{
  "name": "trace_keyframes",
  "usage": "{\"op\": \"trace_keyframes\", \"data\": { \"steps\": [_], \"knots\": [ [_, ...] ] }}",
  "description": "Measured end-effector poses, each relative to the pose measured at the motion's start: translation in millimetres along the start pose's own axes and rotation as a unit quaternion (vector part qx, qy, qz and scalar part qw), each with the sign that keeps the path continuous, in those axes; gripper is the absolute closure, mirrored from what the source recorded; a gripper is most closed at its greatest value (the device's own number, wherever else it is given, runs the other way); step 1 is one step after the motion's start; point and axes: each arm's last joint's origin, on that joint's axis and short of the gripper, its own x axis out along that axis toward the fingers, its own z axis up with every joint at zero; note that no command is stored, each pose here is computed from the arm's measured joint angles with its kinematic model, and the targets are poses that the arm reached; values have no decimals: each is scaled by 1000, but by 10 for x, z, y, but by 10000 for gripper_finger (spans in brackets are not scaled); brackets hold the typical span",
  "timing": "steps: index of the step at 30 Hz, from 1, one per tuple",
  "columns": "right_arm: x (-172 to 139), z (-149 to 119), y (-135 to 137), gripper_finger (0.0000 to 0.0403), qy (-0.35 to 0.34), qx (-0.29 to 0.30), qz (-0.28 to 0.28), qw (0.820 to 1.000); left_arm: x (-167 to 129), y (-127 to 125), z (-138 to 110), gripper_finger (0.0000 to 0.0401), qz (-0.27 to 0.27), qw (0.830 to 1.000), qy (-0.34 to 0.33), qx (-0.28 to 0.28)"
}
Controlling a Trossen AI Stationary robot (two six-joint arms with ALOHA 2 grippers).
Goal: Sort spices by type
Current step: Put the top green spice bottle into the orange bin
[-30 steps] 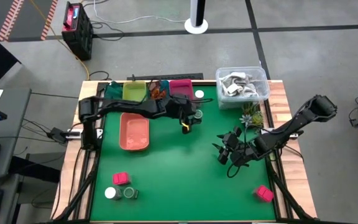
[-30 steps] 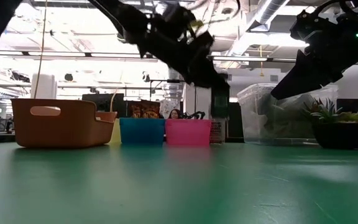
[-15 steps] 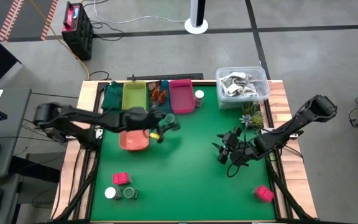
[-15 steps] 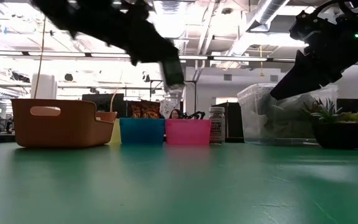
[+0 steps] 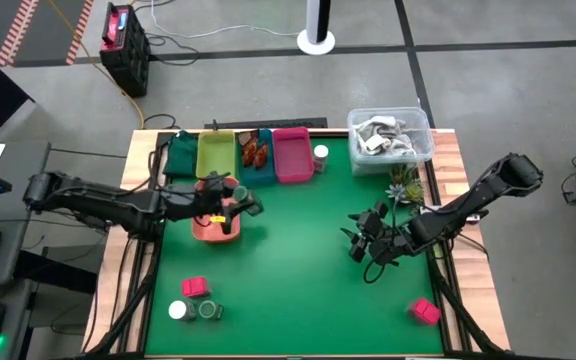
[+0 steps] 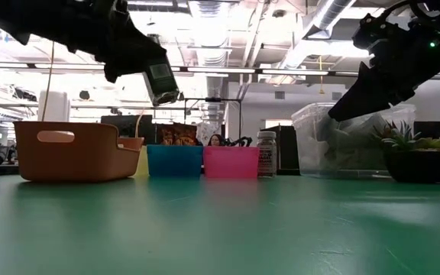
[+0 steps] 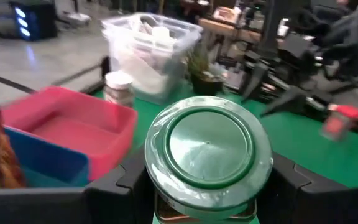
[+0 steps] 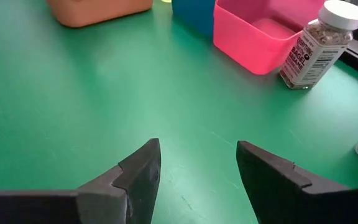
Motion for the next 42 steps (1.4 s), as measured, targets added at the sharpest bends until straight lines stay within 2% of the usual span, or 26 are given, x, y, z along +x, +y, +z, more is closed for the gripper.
{"op": "trace_keyframes", "data": {
  "steps": [7,10,19,24,27,29,31,38,42],
  "knots": [
    [31,14,-31,163,2,-12,-10,1000,-92,-348,-20,213,-89,995,15,-29],
    [68,42,-58,163,0,-16,-18,1000,-149,-551,-16,213,-107,994,16,-27],
    [139,145,-66,163,-12,-22,5,1000,-286,-1136,-77,213,-83,996,15,1],
    [161,162,-81,163,-11,-27,7,1000,-437,-1325,-68,213,-17,1000,-17,8],
    [160,163,-81,163,-11,-34,7,999,-573,-1341,-115,213,73,996,-42,22],
    [160,164,-79,163,-12,-38,8,999,-645,-1323,-146,213,143,987,-63,42],
    [161,175,-75,163,-16,-39,10,999,-667,-1270,-139,213,189,977,-75,59],
    [161,200,-63,163,-26,-36,15,999,-511,-915,-41,213,227,970,-48,73],
    [161,199,-62,163,-26,-37,15,999,-483,-613,-53,213,275,958,-23,75]
  ]
}}
